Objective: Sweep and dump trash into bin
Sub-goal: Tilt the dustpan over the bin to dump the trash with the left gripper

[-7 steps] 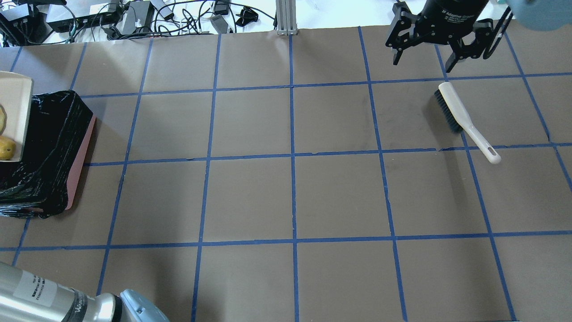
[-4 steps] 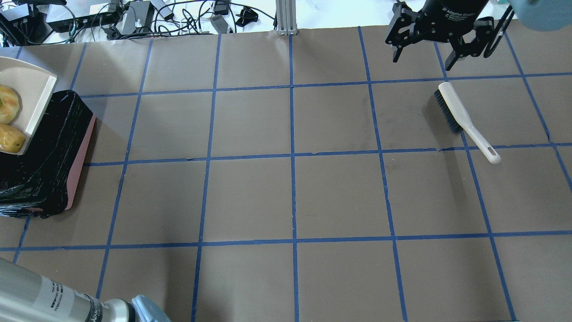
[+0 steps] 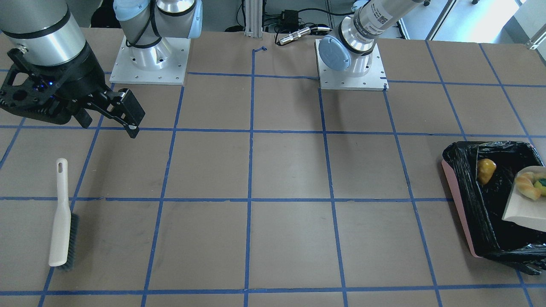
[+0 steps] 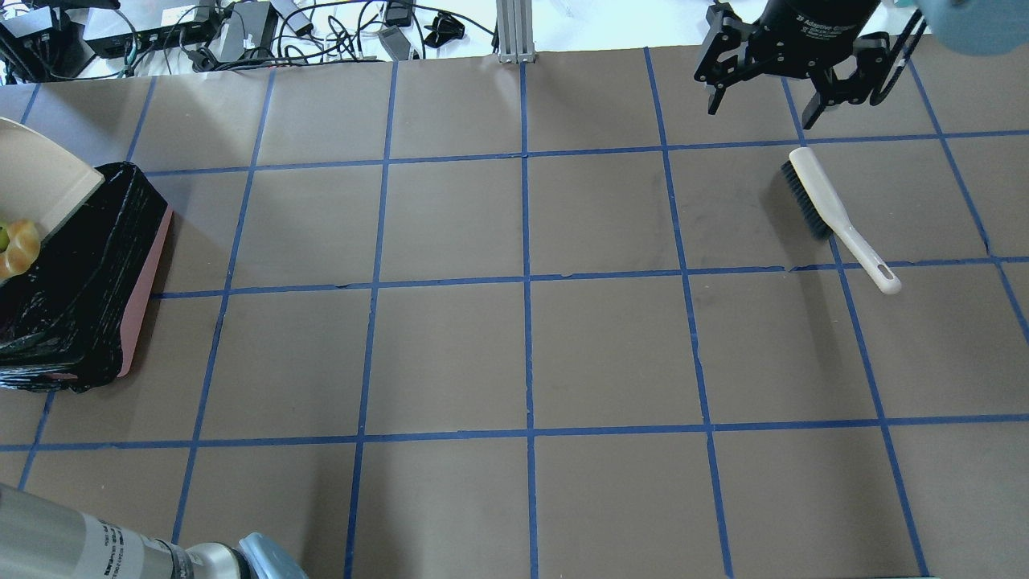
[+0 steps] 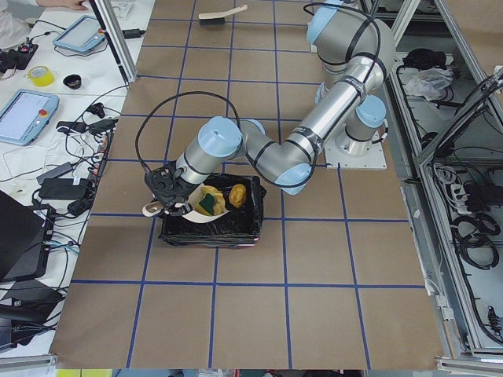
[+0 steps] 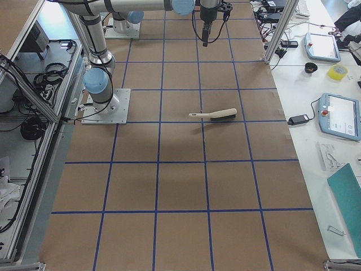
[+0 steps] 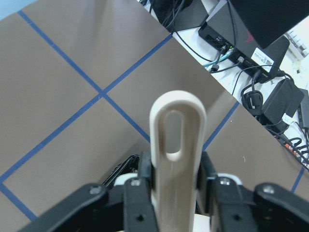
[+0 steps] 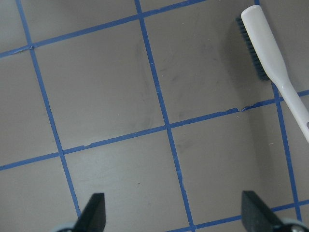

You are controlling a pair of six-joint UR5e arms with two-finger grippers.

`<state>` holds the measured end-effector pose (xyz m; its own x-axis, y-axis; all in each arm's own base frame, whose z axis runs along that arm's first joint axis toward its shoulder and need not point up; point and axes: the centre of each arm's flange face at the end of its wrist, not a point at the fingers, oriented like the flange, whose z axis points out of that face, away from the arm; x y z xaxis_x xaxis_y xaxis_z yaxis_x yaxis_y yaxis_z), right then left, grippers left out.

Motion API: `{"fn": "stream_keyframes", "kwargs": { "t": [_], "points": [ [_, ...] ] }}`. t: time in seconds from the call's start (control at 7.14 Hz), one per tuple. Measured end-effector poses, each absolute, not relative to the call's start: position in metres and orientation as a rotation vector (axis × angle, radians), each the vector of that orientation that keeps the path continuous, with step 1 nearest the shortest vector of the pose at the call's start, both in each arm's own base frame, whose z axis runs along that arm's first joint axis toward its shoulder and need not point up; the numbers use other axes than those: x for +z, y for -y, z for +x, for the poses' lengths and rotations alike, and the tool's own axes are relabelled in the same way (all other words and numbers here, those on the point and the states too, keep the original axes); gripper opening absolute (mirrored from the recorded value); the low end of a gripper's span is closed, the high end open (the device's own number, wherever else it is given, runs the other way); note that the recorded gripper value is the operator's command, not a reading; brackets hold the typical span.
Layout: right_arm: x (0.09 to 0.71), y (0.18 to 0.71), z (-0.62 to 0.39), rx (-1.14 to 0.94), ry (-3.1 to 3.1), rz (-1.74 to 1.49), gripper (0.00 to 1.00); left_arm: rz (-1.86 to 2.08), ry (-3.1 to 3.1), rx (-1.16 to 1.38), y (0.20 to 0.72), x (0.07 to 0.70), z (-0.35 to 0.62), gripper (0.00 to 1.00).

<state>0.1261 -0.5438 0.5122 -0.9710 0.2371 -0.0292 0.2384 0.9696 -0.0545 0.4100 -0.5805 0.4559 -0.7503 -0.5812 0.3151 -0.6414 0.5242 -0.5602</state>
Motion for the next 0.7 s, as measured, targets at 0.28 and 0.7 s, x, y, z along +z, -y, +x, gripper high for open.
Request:
{"fn": "stream_keyframes", "kwargs": {
  "t": [0.28, 0.7],
  "points": [
    [0.512, 0.543, 0.126, -0.086, -3.096, 0.374, 1.0, 0.881, 2.656, 1.19, 0.577, 0.484, 0.393, 0.0],
    [0.512, 0.543, 0.126, -0.084, -3.095, 0.374, 1.0, 0.415, 2.66, 1.51, 0.561, 0.493, 0.361, 0.0]
  ]
}}
